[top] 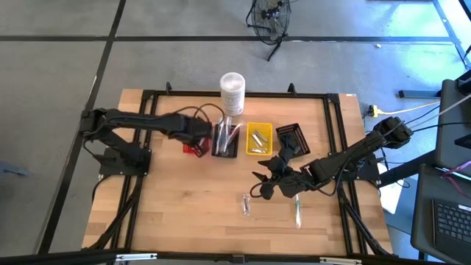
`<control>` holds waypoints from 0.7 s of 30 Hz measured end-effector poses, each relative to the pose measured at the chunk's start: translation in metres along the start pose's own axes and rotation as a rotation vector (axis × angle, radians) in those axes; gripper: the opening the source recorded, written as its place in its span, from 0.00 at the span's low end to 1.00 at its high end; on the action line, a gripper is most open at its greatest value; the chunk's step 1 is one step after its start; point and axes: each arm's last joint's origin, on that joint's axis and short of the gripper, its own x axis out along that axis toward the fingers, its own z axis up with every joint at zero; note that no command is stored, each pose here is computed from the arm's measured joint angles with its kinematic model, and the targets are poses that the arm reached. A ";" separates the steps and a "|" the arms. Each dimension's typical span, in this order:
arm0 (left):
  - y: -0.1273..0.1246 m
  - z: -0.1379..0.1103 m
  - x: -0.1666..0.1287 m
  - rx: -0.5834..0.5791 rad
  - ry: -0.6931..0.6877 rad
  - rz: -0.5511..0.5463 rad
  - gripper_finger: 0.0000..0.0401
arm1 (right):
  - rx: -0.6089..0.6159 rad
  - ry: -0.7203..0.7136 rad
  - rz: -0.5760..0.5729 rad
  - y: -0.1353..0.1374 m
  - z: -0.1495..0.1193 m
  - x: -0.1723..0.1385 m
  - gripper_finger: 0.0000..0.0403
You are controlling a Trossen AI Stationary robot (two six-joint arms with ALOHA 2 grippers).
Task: Pick & Place Travel size toiletries
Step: Put the toothpaste into the red basket
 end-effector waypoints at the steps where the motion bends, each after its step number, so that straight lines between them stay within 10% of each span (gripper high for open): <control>1: 0.004 0.003 0.004 -0.017 0.028 -0.006 0.01 | 0.000 0.000 0.000 0.000 0.000 0.000 0.55; 21: 0.025 0.023 0.064 -0.012 0.297 -0.005 0.09 | 0.001 0.002 0.001 0.000 0.000 0.000 0.55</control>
